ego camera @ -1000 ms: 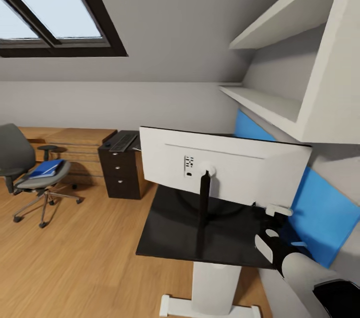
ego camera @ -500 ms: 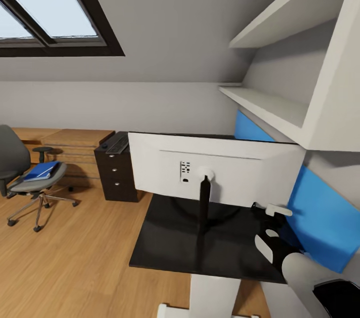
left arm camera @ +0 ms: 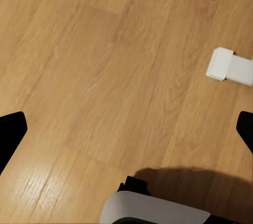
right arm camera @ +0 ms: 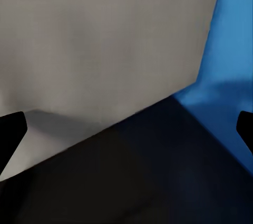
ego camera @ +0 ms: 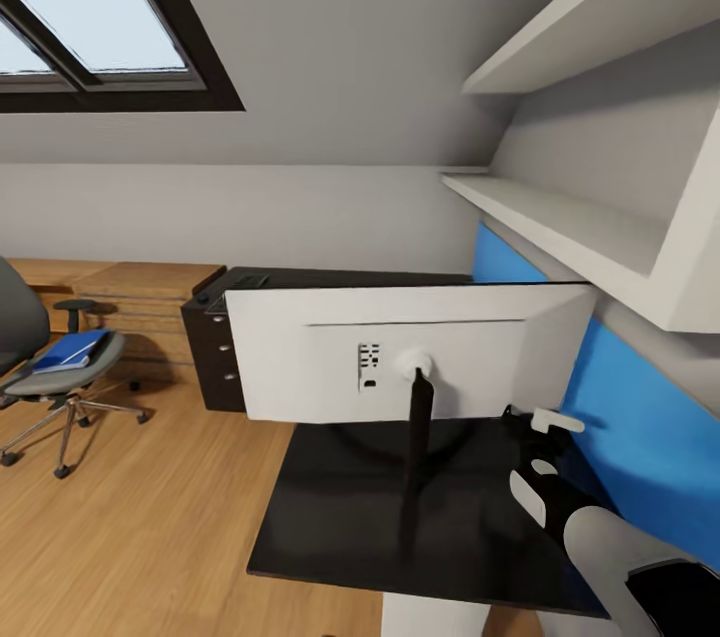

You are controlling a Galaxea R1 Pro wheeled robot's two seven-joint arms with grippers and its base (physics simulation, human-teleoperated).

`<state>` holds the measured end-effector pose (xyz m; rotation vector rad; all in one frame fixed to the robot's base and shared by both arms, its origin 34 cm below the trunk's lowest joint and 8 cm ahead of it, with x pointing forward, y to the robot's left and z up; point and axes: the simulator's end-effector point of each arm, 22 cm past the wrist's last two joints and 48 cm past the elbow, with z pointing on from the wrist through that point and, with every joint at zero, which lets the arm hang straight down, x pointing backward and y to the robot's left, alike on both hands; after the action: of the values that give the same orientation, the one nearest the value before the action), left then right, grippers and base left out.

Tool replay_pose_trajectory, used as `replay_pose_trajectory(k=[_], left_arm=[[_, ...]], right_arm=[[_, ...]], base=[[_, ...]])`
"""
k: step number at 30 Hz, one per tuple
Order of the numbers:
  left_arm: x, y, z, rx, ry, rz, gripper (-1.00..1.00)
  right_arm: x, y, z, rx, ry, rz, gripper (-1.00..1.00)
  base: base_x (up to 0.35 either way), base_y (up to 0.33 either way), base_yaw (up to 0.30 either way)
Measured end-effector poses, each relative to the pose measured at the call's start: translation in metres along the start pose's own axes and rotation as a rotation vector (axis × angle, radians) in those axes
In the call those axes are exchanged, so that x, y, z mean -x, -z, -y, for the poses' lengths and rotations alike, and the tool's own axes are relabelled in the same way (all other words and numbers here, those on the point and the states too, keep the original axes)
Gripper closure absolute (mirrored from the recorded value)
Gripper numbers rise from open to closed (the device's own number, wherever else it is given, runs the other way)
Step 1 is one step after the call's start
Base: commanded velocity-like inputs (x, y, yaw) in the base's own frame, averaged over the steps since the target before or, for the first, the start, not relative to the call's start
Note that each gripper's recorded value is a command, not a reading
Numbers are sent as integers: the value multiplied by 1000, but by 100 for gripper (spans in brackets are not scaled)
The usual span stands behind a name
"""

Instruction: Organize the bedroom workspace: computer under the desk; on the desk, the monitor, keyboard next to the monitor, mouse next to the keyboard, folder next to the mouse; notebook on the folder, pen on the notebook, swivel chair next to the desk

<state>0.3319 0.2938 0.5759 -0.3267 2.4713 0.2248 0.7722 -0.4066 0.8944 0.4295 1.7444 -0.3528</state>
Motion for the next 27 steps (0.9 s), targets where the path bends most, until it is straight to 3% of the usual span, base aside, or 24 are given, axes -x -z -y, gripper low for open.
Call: replay_pose_trajectory(k=[27], left_arm=[[-1,0,0,-1,-2,-4,-100]], right_arm=[[-1,0,-2,4,2,0,-100]], base=[[107,0,0]])
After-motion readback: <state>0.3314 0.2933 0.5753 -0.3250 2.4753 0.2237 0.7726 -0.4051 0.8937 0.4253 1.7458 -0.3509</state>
